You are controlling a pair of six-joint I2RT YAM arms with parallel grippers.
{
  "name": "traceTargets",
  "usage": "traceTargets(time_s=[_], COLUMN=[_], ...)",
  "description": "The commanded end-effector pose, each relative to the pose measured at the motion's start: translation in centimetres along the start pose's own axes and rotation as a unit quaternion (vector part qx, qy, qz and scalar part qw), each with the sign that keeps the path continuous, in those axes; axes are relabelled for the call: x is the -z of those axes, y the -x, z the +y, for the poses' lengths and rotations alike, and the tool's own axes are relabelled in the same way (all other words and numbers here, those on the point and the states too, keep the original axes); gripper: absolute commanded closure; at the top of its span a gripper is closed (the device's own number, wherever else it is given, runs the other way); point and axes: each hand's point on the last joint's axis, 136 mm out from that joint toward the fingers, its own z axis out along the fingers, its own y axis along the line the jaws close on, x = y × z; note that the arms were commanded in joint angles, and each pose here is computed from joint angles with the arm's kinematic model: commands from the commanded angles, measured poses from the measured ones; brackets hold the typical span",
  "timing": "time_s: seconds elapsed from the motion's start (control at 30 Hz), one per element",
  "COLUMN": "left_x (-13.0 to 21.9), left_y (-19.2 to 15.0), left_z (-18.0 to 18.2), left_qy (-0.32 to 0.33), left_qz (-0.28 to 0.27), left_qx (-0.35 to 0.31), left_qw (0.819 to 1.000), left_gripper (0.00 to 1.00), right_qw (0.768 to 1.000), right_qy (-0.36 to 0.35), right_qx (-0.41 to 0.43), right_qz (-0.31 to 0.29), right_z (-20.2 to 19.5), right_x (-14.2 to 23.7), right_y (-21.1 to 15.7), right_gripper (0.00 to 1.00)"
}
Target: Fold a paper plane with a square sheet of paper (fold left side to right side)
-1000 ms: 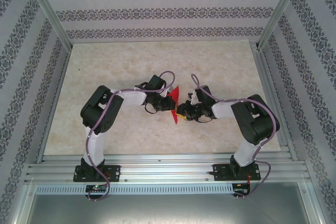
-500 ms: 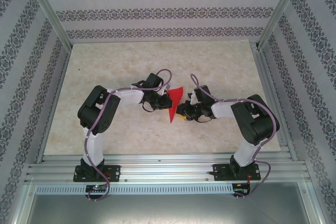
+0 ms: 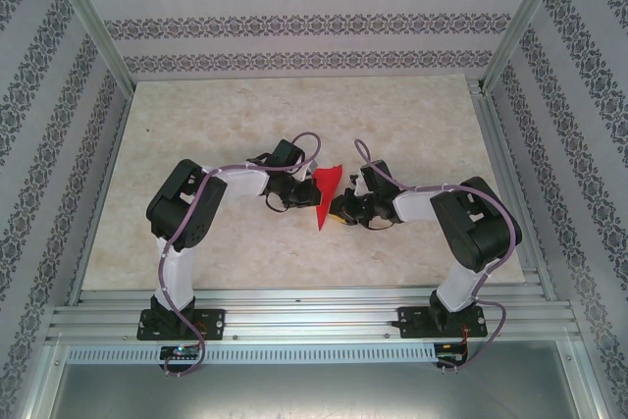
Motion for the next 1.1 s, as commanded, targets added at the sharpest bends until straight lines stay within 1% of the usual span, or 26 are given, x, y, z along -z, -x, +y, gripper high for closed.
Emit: traceTargets(time_s=[0.0, 0.57, 0.73, 0.93, 1.07], left_x=[-1.2, -2.0, -2.1, -2.3, -2.3], left_y=[-0.7, -1.2, -1.2, -1.4, -1.5], left_z=[1.6, 1.9, 1.5, 1.6, 1.7], left_qy=[0.011, 0.019, 0.014, 0.015, 0.016], left_qz=[0.012, 0.021, 0.021, 0.024, 0.023], left_qx=[0.008, 0.005, 0.004, 0.005, 0.005], left_qw=[1.0, 1.0, 1.0, 1.0, 1.0], left_gripper=[0.92, 0.93, 0.93, 0.94, 0.93], right_qw=[1.0, 0.999, 0.999, 1.0, 1.0], right_qy=[0.015, 0.027, 0.017, 0.001, -0.015], right_qx=[0.012, 0.025, 0.024, 0.017, 0.016], right_qz=[-0.016, -0.03, -0.023, -0.021, -0.018], right_z=[1.4, 3.0, 2.4, 1.1, 0.2], right_x=[0.2, 0.7, -0.3, -1.1, -1.3], right_y=[0.8, 1.6, 1.4, 1.3, 1.1], right_gripper=[0.86, 0.86, 0.85, 0.78, 0.77])
